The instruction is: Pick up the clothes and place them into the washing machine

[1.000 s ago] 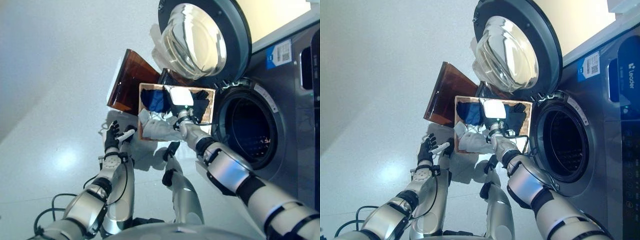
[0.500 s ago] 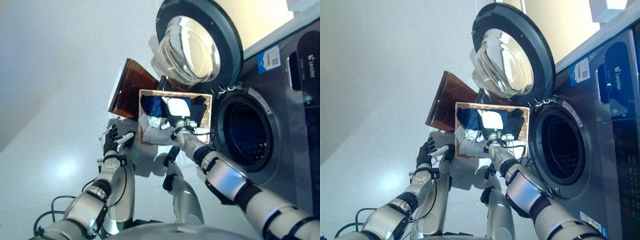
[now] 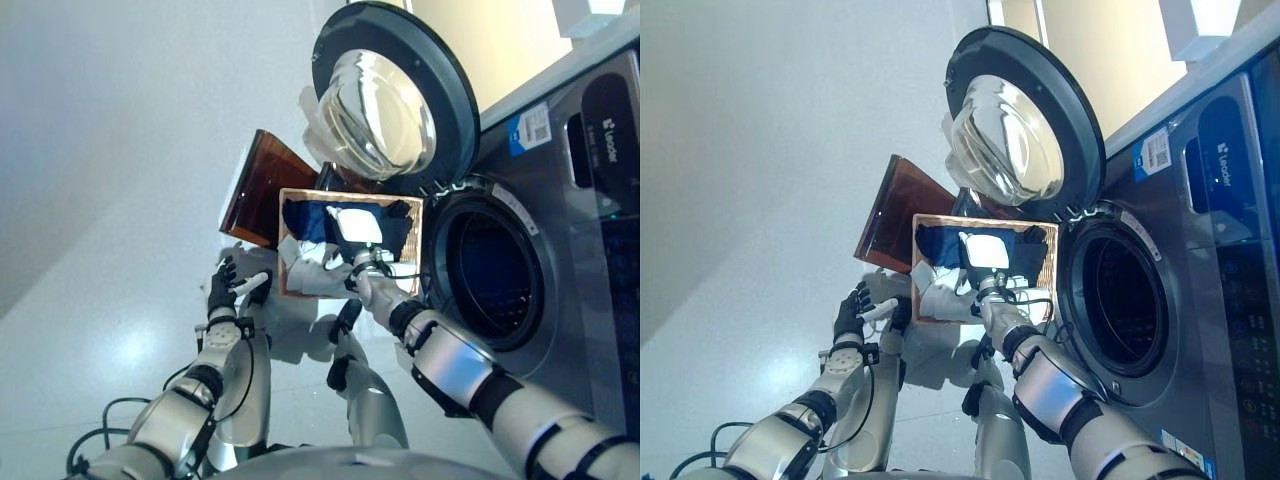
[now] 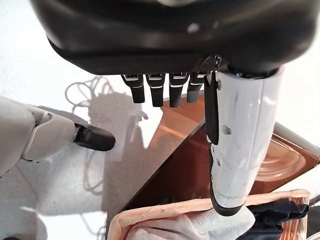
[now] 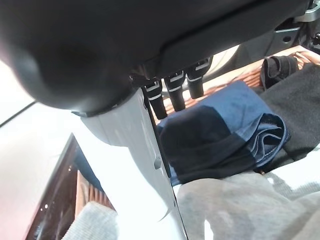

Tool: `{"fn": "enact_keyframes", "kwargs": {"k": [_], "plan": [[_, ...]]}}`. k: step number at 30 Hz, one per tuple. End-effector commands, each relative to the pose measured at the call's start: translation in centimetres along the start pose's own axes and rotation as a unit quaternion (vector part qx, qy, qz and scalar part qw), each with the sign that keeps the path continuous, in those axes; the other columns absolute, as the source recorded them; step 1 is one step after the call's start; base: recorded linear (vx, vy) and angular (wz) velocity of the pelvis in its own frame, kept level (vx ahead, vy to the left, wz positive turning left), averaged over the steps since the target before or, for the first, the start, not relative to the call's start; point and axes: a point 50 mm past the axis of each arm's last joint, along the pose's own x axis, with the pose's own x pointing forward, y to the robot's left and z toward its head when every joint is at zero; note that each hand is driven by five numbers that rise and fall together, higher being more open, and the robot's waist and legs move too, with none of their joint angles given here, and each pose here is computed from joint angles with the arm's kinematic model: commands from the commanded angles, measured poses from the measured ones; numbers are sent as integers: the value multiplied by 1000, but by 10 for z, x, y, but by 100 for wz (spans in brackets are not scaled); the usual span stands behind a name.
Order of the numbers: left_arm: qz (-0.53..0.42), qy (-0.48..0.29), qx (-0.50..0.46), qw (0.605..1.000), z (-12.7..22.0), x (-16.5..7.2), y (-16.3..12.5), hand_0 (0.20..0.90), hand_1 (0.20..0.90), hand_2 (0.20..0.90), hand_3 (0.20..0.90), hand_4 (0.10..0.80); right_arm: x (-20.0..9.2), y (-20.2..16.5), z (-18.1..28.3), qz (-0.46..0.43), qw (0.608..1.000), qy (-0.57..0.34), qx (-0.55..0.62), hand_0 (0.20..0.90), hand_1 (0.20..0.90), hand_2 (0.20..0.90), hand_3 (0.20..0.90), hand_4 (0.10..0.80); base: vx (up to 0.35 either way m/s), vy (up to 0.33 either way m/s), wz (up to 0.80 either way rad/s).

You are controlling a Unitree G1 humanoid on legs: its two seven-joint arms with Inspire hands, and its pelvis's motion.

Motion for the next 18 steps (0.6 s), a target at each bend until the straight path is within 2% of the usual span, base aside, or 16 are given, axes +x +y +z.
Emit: {"fn": "enact_keyframes", "kwargs": {"k": [1, 6, 18], "plan": [[-38, -78, -44, 995, 41, 2, -30, 900, 900, 900, 900, 800, 36, -75, 8, -114, 993, -22, -17, 900, 900, 900, 900, 800, -31, -26, 12], [-65, -102, -65, 990, 52, -2, -40, 900, 900, 900, 900, 800, 43, -97, -1, -139, 990, -5, -29, 900, 900, 900, 900, 800, -33, -10, 16], [-73, -135, -102, 983, 70, -4, -41, 900, 900, 900, 900, 800, 53, -137, -8, -179, 982, 8, -58, 900, 900, 900, 900, 800, -22, 3, 2]]}}
